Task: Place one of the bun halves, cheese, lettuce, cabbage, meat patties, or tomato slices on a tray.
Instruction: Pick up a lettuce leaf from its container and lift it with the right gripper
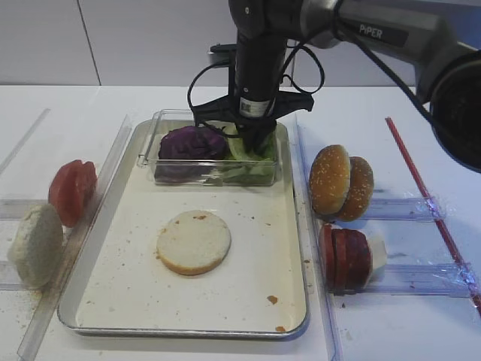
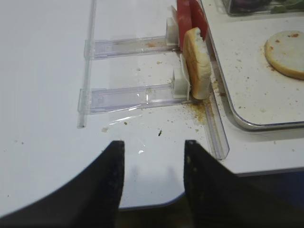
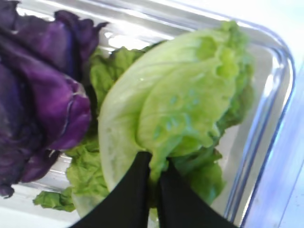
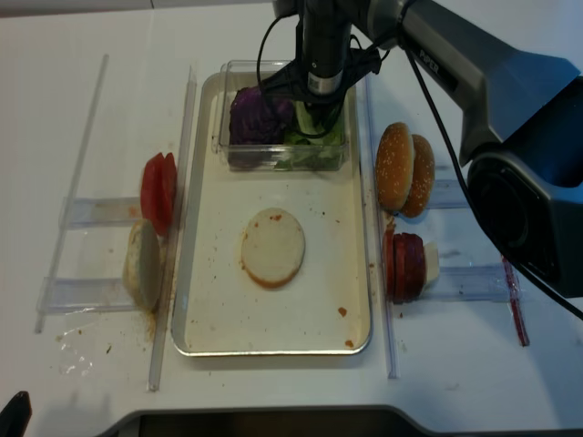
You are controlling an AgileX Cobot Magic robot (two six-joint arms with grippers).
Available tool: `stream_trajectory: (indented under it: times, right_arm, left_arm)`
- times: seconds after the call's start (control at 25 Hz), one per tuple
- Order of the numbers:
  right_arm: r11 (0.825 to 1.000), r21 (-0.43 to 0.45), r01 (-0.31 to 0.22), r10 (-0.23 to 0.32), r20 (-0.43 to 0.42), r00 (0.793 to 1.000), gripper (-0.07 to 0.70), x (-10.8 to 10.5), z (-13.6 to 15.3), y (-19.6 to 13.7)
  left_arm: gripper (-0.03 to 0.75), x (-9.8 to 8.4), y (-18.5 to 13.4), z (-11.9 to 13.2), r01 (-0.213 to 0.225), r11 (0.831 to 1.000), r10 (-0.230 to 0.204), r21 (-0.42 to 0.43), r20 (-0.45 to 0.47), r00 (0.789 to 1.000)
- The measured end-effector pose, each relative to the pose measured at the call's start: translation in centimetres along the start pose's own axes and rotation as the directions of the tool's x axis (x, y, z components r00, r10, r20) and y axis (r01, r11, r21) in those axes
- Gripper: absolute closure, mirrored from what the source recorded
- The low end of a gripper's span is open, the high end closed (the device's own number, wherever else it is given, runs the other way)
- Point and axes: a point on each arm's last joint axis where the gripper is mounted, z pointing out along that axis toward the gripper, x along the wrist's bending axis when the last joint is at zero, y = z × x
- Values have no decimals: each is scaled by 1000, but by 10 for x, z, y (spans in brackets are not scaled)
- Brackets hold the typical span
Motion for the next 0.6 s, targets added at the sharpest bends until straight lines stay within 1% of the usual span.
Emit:
stream_trajectory:
  times: [0.28, 0.44, 0.6]
  right_arm:
    - [1000, -14, 5, -5, 12, 1000, 582, -1, -5, 2]
    - [999, -52, 4, -4, 0, 1000, 583, 1, -16, 8]
    - [997, -83, -3, 1, -28, 1000, 583, 3, -31, 9]
  left_arm:
    - [429, 0, 0, 0, 0, 1000, 0, 0, 0, 1000]
    - [429, 0, 0, 0, 0, 1000, 0, 0, 0, 1000]
    - [429, 0, 0, 0, 0, 1000, 0, 0, 0, 1000]
